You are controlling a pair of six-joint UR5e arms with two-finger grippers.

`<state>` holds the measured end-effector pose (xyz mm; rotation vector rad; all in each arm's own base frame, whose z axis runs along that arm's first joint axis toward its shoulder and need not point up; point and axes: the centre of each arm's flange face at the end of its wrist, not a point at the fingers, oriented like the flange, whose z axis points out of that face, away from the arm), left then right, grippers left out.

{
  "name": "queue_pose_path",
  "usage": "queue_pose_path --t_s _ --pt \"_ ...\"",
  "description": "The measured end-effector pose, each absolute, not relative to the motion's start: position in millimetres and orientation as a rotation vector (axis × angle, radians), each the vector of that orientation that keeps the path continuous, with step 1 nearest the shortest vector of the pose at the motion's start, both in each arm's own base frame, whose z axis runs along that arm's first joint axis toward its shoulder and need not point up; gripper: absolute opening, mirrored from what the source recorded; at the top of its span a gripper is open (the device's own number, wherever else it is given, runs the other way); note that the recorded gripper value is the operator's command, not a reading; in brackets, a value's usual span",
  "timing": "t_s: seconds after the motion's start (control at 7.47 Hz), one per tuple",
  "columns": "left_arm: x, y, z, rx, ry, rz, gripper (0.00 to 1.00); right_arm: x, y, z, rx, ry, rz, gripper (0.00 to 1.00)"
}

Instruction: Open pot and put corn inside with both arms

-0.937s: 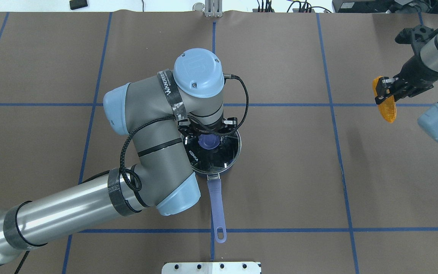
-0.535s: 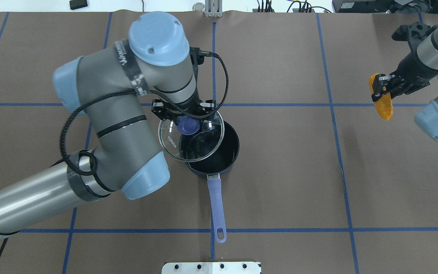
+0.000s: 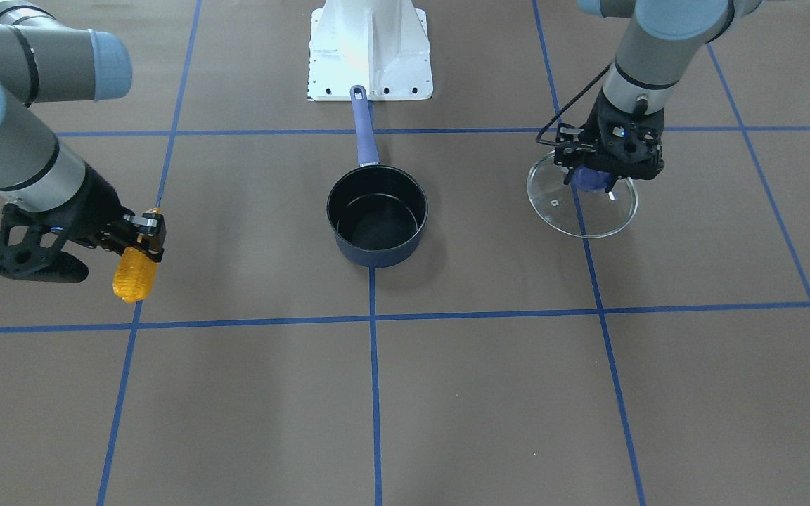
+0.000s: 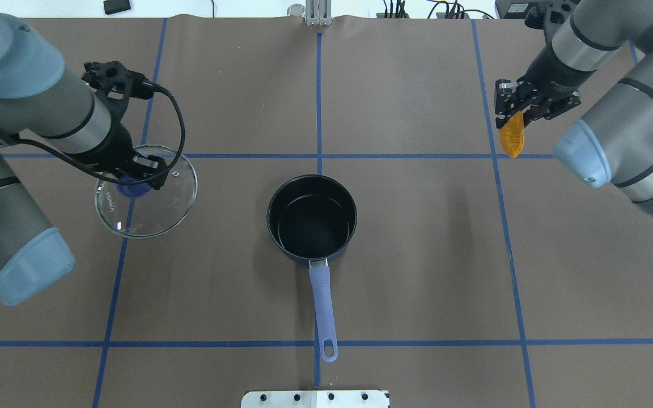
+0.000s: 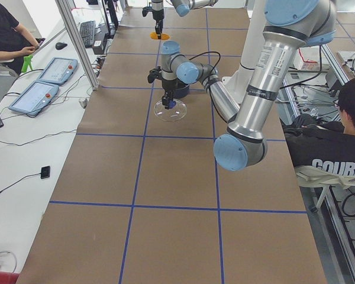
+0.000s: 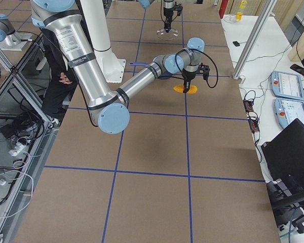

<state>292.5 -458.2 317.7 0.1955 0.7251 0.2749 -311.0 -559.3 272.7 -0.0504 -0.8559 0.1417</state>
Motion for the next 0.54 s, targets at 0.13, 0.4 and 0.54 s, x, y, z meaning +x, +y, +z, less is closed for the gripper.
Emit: queue_pose_path --t_s 0.13,0.4,0.54 --pt "274 -461 355 0.217 0.713 0.296 0.36 -336 -550 249 -0.055 -0.861 0.171 0.14" --pt "243 -472 432 0.243 0.725 0.338 0.36 -386 -526 210 -0.047 -0.863 0.209 0.14" --pt "230 -482 468 0.255 0.751 0.355 0.36 -408 -513 193 -0.041 -0.865 0.222 0.14"
